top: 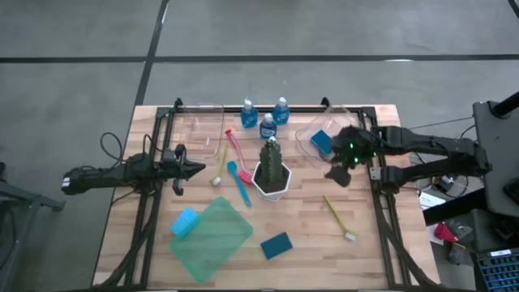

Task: Pick & Place Kitchen Sink Supplies
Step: Put the blue sponge into the right transparent bin

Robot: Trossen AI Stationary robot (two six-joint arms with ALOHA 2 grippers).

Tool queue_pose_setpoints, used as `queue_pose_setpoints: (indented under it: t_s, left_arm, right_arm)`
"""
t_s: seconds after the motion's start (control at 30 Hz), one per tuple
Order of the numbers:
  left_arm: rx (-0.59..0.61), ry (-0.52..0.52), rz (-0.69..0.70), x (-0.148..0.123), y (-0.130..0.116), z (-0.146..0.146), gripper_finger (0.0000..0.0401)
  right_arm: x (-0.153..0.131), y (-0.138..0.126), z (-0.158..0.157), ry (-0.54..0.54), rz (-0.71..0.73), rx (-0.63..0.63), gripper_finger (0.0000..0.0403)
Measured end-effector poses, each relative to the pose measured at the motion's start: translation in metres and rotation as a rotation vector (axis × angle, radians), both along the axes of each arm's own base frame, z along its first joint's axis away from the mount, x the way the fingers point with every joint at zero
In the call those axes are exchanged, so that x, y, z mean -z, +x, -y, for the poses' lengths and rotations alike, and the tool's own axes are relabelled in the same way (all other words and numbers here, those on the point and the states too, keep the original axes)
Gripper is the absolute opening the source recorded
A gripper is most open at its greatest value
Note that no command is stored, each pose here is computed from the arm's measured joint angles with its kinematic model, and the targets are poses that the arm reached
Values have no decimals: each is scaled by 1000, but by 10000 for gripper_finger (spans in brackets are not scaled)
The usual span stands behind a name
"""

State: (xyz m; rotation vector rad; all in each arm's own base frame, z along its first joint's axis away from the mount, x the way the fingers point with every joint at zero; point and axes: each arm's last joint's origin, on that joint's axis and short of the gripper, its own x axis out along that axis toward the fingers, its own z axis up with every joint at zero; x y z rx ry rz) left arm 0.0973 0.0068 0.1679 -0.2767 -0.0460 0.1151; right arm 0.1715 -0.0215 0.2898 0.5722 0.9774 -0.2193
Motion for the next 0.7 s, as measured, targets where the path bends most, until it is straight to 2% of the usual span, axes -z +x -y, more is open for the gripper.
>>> queue_pose_setpoints:
  t_s: [0.27, 0.43, 0.6, 0.7]
  left_arm:
    - [0, 0, 0, 0, 0, 0, 0]
    - [0, 0, 0, 0, 0, 0, 0]
    - [0, 0, 0, 0, 0, 0, 0]
    - [0, 0, 0, 0, 0, 0, 0]
  right_arm:
    - [-3, 28, -54, 52, 148, -209, 358]
    - [4, 42, -97, -19, 219, -381, 359]
    - [19, 59, -124, -74, 165, -485, 359]
    - [27, 77, -135, -63, 112, -519, 359]
